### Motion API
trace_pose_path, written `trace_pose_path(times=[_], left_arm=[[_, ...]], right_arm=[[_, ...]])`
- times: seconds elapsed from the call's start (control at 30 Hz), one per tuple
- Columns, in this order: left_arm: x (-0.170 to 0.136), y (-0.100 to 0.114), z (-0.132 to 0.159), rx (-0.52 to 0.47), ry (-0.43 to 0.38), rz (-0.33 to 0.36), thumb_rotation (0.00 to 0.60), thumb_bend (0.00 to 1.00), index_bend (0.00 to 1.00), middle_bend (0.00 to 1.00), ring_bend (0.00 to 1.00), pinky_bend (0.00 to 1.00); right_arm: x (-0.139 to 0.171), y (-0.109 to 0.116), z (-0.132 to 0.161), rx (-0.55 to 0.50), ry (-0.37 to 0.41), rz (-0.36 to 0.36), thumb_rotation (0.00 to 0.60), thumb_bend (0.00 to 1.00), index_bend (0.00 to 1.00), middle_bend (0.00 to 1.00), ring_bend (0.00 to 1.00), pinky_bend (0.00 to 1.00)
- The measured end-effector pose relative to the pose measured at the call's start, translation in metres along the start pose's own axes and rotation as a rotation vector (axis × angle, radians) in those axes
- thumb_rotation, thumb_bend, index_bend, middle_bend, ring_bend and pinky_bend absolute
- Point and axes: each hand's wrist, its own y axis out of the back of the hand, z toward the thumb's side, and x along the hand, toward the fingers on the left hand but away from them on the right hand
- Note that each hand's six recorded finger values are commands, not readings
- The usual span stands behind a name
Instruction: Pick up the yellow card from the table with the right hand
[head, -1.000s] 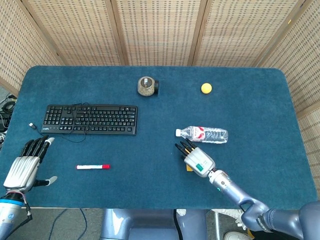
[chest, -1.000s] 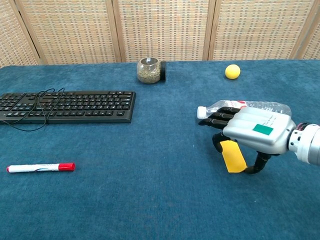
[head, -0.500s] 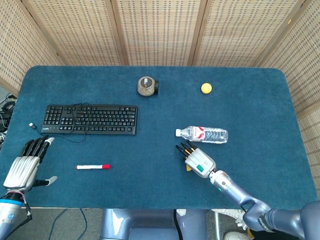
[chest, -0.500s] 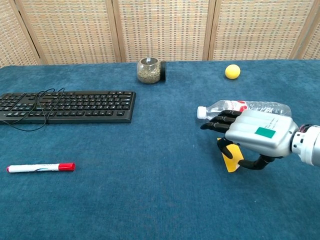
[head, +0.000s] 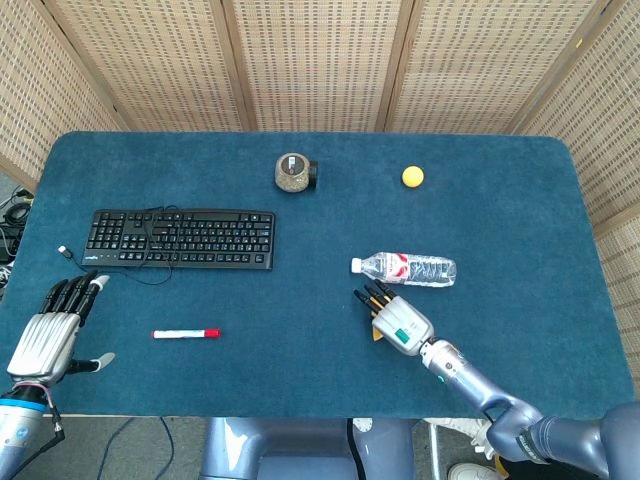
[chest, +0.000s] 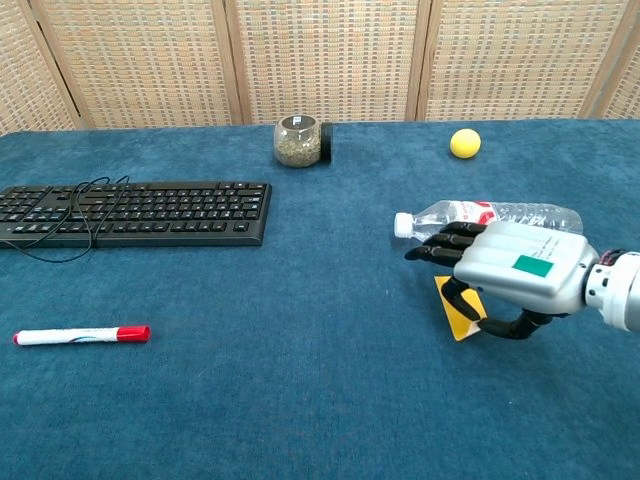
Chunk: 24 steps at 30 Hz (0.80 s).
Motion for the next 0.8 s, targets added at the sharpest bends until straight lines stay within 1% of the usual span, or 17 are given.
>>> trace_pose_path(times=[0.13,0.23,0.53,0.63,0.8], left_arm=[[0.000,0.000,0.000,0.000,0.000,-0.001,0.600,0.00,0.00,0.00,0.00,0.00],[0.000,0.000,0.000,-0.001,-0.001,-0.002,0.600,0.00,0.00,0.00,0.00,0.00],[0.001,0.000,0.000,-0.003,-0.003,-0.004,0.600,0.00,0.00,0.00,0.00,0.00],[0.001,0.000,0.000,-0.007,-0.002,-0.003,0.600,0.00,0.00,0.00,0.00,0.00],[0.000,0.002,-0.002,-0.014,0.000,-0.001,0.600,0.00,0.00,0.00,0.00,0.00]], right_arm=[[-0.001,-0.001,-0.001,0.006,-0.001,-0.001,0.600,0.52,0.69,0.00,0.00,0.00],[-0.001,0.003,0.000,0.004,0.001,-0.018,0.600,0.52,0.71,0.00,0.00,0.00],[-0.014,0.032,-0.008,-0.020,-0.026,-0.105,0.600,0.52,0.74,0.00,0.00,0.00],[-0.026,0.046,-0.022,-0.026,-0.072,-0.129,0.600,0.52,0.74,0.00,0.00,0.00],[-0.043,0.069,-0.053,-0.048,-0.170,-0.161,0.600,0.52,0.75,0.00,0.00,0.00]])
